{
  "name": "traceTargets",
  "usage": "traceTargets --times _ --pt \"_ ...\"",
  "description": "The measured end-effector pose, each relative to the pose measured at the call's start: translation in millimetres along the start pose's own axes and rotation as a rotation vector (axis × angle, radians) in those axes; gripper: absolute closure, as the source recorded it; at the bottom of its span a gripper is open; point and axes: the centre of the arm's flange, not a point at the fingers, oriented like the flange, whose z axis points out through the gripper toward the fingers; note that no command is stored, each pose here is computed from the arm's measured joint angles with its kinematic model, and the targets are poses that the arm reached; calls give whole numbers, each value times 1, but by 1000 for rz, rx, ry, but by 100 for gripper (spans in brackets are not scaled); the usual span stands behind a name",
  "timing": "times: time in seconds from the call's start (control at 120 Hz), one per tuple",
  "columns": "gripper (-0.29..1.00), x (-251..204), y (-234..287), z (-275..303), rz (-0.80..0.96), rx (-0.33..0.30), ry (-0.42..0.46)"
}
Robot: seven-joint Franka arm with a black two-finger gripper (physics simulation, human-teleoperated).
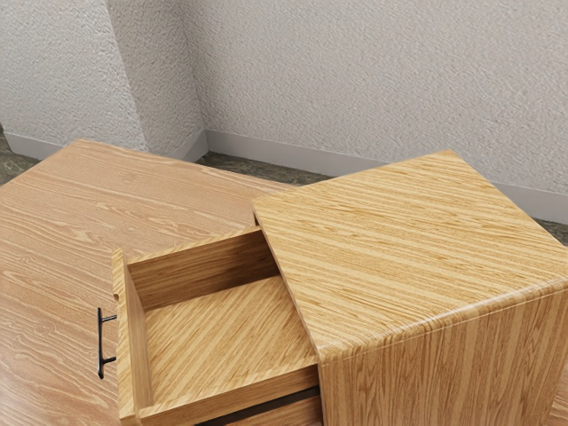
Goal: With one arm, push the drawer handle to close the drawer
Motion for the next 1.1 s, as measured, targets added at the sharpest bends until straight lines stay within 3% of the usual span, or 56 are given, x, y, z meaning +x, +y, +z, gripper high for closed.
traceTargets --times 0.083,0.167,0.242,0.333,0.425,0.567,0.692,0.883,1.1 --pt "0 0 2 -4 10 3 8" --pt "0 -14 18 -55 47 35 107" --pt "0 -14 92 -102 187 87 182" --pt "1 -14 173 -119 349 114 200" --pt "19 -17 203 -118 405 127 182" --pt "49 -43 218 -87 466 125 97" --pt "64 -64 244 -56 545 159 53" --pt "74 -91 280 -3 656 214 23" --pt "77 -86 296 76 750 216 -25"
